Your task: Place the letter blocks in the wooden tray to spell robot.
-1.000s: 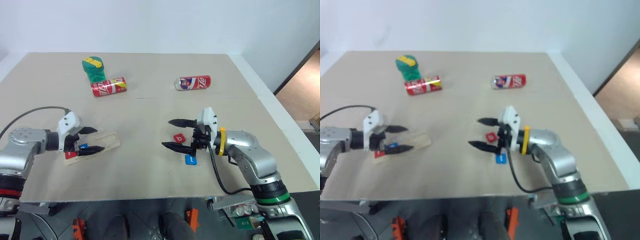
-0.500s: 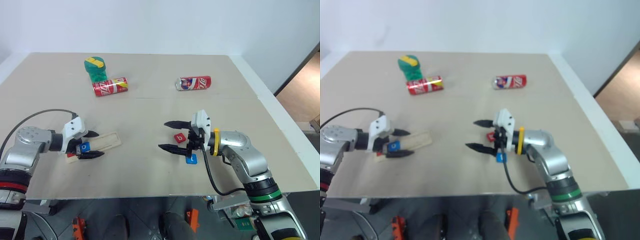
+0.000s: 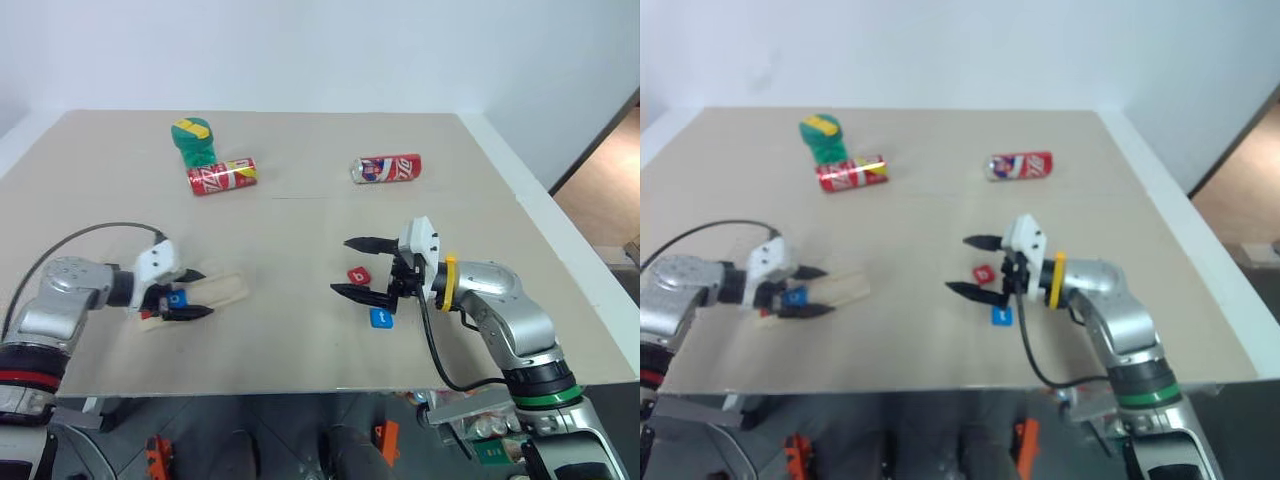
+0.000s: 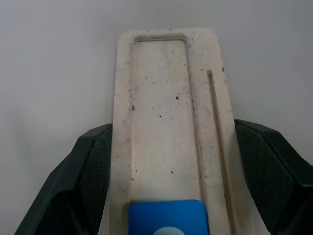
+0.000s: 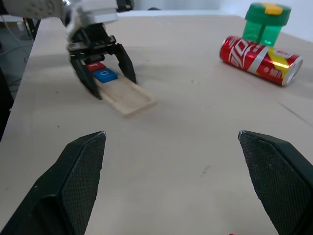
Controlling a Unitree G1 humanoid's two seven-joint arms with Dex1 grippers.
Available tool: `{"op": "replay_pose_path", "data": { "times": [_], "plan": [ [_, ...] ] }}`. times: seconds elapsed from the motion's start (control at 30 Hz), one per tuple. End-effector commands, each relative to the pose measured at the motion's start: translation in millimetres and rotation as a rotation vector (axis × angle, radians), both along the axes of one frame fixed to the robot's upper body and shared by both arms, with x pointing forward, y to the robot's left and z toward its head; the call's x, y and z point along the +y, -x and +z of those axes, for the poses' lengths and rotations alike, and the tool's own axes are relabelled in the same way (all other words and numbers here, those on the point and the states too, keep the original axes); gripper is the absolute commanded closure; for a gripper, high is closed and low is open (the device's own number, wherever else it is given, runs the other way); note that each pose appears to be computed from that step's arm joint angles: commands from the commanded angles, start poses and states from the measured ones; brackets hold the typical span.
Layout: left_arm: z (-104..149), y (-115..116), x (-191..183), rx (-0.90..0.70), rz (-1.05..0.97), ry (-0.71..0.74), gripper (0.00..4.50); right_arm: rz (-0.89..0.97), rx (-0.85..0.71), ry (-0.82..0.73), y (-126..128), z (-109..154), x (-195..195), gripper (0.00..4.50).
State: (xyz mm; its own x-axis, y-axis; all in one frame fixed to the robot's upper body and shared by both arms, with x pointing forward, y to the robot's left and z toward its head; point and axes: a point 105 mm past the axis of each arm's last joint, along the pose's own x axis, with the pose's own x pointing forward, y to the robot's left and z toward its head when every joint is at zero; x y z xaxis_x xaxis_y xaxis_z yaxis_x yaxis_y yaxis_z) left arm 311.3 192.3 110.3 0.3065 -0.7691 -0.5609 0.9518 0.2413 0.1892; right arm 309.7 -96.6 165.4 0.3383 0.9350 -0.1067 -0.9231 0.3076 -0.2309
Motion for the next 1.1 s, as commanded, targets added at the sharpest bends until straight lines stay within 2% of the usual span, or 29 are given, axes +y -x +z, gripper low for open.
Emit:
{"op": "replay_pose_path", "data": {
  "times": [0.03,0.13,0.4,0.77,0.8,0.83,0.97,1.1],
  "plan": [
    [4.4,10.7,-33.9,-0.001,-0.132,-0.02,1.31,0.001,-0.05,-0.004,1.5,12.8,-6.3,0.0],
    [4.2,9.6,-56.1,-0.004,-0.186,-0.056,1.31,-0.012,-0.053,0.01,-0.8,11.6,-12.6,0.0],
    [7.0,-2.2,-119.3,-0.01,-0.27,-0.02,1.31,-0.037,-0.057,0.032,-4.4,8.5,-23.7,0.0],
    [-1.4,-14.8,-117.9,-0.009,-0.234,-0.077,1.31,-0.083,-0.065,0.067,-17.8,5.7,-31.2,0.0],
    [-1.2,-15.1,-117.9,-0.01,-0.23,-0.073,0.27,-0.094,-0.061,0.065,-20.5,6.5,-30.4,0.0],
    [-0.8,-15.1,-118.1,-0.011,-0.228,-0.071,0.04,-0.105,-0.055,0.061,-22.5,7.1,-29.1,0.0],
    [7.5,-16.9,-120.5,-0.038,-0.207,-0.039,0.04,-0.201,-0.022,0.041,-29.0,5.1,-24.3,0.0],
    [26.6,-9.1,-120.3,-0.062,-0.221,0.02,0.04,-0.352,0.026,-0.014,-25.9,1.0,-12.9,0.0]
  ]
}}
